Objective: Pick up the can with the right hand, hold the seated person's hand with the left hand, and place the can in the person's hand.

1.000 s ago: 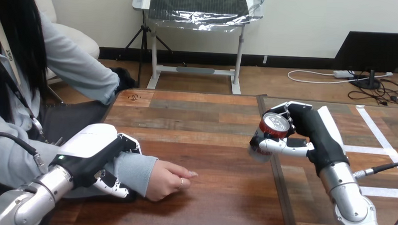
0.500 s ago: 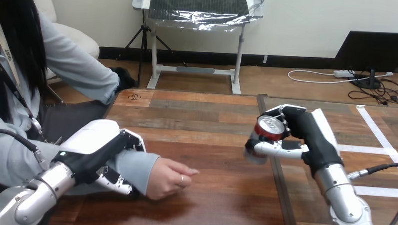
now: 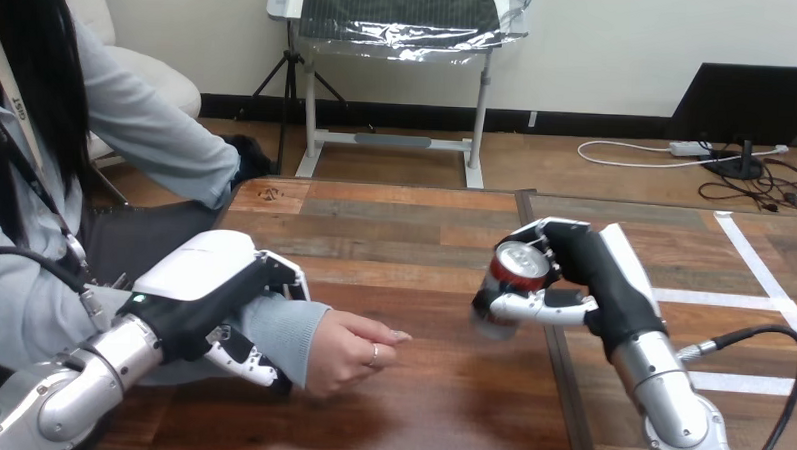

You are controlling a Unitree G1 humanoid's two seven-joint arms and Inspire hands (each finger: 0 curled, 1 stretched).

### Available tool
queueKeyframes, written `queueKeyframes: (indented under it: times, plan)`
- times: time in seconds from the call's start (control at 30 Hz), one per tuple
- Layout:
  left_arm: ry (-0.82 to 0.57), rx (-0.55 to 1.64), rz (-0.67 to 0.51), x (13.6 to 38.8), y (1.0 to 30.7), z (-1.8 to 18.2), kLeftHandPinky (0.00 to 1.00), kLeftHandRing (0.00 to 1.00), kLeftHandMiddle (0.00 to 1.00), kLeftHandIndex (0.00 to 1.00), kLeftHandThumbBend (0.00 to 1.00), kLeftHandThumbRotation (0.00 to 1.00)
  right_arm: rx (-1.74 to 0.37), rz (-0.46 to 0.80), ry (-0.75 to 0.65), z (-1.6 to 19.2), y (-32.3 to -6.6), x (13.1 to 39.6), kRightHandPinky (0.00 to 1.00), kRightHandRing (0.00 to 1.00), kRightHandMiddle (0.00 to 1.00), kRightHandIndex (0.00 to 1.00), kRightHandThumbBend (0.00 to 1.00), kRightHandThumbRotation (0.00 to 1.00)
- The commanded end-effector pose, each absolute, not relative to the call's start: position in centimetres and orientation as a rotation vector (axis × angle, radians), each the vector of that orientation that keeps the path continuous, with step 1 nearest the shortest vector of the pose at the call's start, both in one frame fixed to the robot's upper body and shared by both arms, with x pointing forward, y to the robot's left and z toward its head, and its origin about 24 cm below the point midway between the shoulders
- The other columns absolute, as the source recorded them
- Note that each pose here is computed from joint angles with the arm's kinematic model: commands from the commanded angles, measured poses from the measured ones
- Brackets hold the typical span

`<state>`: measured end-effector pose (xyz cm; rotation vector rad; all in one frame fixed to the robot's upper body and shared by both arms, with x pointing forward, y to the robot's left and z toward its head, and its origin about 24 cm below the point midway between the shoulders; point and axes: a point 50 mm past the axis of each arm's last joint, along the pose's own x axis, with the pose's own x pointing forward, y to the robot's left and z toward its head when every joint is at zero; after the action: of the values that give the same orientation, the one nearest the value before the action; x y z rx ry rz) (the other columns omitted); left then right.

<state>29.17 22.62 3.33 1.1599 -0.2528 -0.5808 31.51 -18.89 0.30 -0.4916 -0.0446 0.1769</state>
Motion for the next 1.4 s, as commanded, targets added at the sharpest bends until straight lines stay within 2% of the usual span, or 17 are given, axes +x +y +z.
queueKeyframes:
  times: [0.0,0.7,1.37]
  plan:
    - [-0.477,1.078,-0.532,30.7,19.8,7.2,0.31,0.36,0.43,0.47,0.83,0.11,-0.482,0.155,-0.209,4.6,-17.6,34.4,0.45,0.47,0.52,0.52,0.78,0.00]
    - [-0.507,1.071,-0.535,31.0,18.5,8.0,0.32,0.37,0.44,0.47,0.84,0.11,-0.478,0.189,-0.239,4.5,-15.9,34.2,0.43,0.45,0.50,0.52,0.79,0.00]
    - [-0.517,1.047,-0.546,31.3,17.4,7.9,0.33,0.38,0.45,0.48,0.84,0.10,-0.384,0.242,-0.299,4.9,-14.5,33.7,0.41,0.43,0.49,0.51,0.79,0.00]
